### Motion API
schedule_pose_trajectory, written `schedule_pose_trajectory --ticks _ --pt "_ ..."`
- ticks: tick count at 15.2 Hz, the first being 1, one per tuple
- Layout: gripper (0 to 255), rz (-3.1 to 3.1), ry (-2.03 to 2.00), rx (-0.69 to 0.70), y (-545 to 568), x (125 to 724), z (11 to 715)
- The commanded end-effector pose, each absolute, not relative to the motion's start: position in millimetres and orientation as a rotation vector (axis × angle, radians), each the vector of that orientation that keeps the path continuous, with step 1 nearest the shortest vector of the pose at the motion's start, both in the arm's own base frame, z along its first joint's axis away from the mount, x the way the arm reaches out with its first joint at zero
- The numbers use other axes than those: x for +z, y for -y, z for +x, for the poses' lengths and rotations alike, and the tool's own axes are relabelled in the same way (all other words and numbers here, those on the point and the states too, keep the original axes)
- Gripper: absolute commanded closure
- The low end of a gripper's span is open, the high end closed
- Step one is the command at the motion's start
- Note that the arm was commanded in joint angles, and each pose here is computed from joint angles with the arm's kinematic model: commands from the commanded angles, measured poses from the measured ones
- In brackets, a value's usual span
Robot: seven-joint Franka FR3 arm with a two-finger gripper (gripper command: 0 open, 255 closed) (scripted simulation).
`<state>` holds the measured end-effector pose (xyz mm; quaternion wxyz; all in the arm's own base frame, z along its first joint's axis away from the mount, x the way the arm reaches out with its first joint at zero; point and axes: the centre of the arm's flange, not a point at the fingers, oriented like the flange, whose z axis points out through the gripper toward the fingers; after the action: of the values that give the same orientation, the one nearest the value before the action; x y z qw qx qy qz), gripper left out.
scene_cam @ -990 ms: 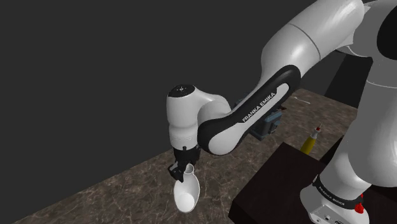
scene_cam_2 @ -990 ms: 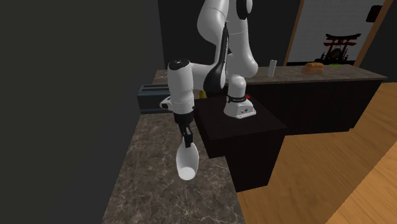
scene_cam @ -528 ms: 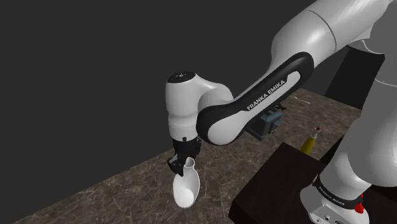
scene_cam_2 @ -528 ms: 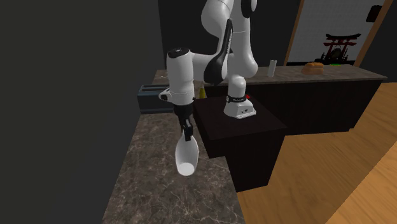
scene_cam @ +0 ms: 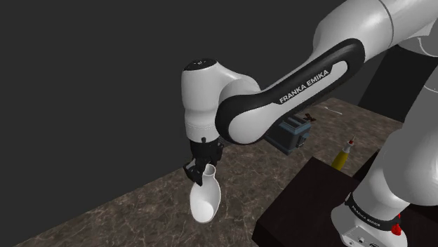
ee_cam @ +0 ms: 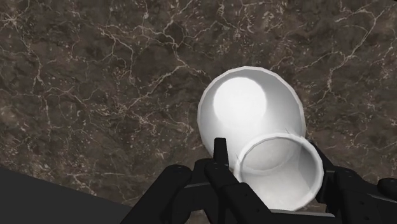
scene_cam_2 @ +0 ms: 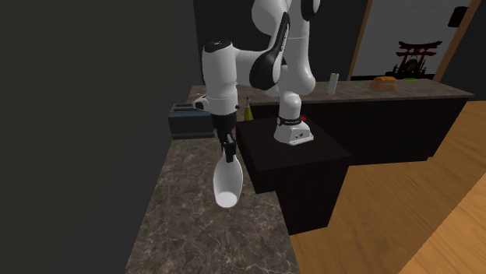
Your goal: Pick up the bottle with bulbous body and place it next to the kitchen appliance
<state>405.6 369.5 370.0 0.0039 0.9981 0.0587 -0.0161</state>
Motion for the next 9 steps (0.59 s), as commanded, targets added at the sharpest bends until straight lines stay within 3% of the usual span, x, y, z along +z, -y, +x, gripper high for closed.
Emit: schedule_pose_trajectory --ticks 1,9 --pt "255 3.128 -0.184 -0.051 -370.5 380.2 405.5" --pt "255 3.128 -0.184 -0.051 -370.5 422.4 405.5"
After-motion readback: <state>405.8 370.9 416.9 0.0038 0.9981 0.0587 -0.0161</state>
